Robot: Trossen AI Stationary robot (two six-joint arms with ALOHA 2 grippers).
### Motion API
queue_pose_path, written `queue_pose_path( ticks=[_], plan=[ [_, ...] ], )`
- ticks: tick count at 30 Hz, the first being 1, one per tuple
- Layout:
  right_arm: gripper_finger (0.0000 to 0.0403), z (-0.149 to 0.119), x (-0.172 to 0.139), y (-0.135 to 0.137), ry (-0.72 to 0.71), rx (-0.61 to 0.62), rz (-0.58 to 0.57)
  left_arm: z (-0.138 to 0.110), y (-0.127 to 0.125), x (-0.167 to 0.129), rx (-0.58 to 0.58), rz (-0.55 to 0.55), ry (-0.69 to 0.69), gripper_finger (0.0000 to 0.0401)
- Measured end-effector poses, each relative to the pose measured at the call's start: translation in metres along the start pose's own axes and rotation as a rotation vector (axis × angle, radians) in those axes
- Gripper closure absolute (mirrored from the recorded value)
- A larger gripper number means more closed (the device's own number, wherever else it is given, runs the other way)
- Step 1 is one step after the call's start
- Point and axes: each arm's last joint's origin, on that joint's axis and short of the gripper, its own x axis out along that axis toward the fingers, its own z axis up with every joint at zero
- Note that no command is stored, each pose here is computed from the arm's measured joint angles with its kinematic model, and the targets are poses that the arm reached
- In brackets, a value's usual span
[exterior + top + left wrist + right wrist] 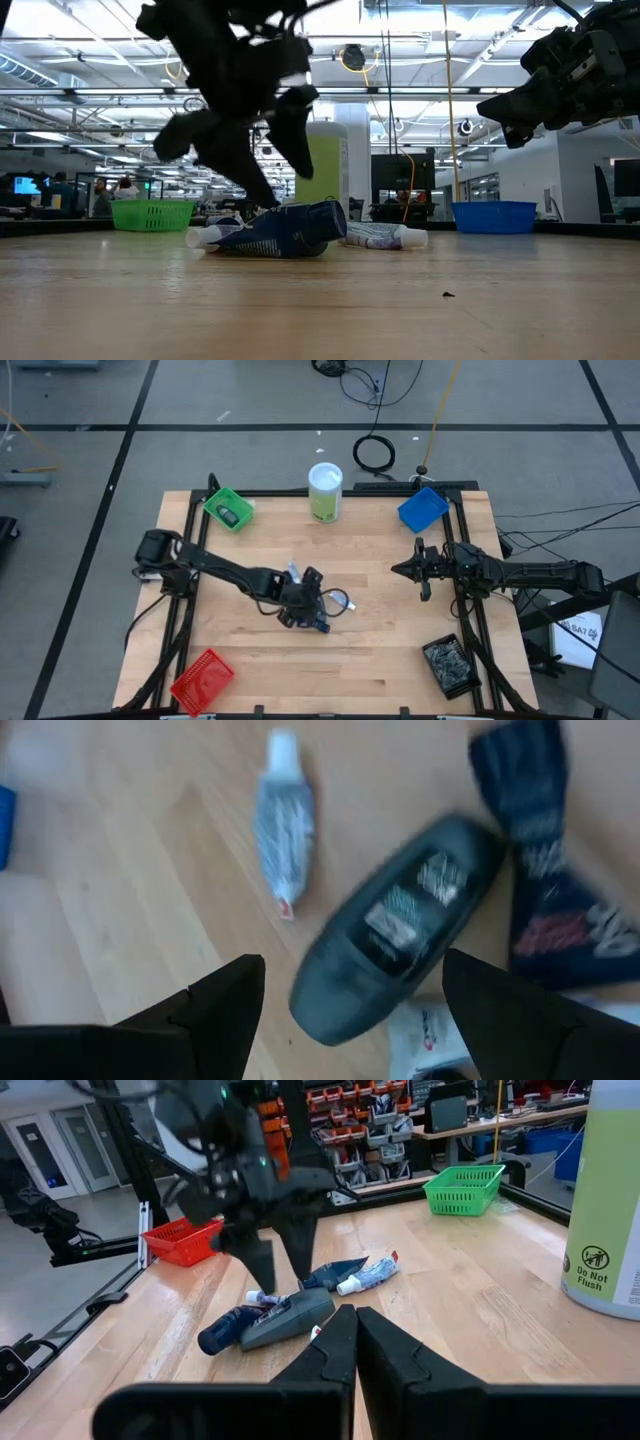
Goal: Pick & Place Travel size toiletries
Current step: Put the black deodorant into the green bin
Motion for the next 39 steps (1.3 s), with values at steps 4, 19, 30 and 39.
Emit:
queue_pose_path(
  ticks=[4, 19, 30, 39],
  plan=[
    [0.0403, 0.000, 0.000, 0.000, 0.000, 0.000, 0.000, -0.002, -0.004, 0.011, 0.061, -0.006, 0.031, 0.0107],
    [0.0403, 0.000, 0.000, 0.000, 0.004, 0.001, -0.001, -0.012, 0.005, 0.033, 0.102, -0.039, 0.016, 0.0107],
    [0.0403, -0.001, 0.000, 0.000, 0.006, 0.001, -0.001, -0.016, 0.007, 0.043, -0.047, -0.087, -0.008, 0.0108],
    [0.0403, -0.001, 0.001, 0.000, 0.010, 0.002, -0.002, -0.004, 0.002, 0.039, -0.141, -0.138, -0.119, 0.0107]
  ],
)
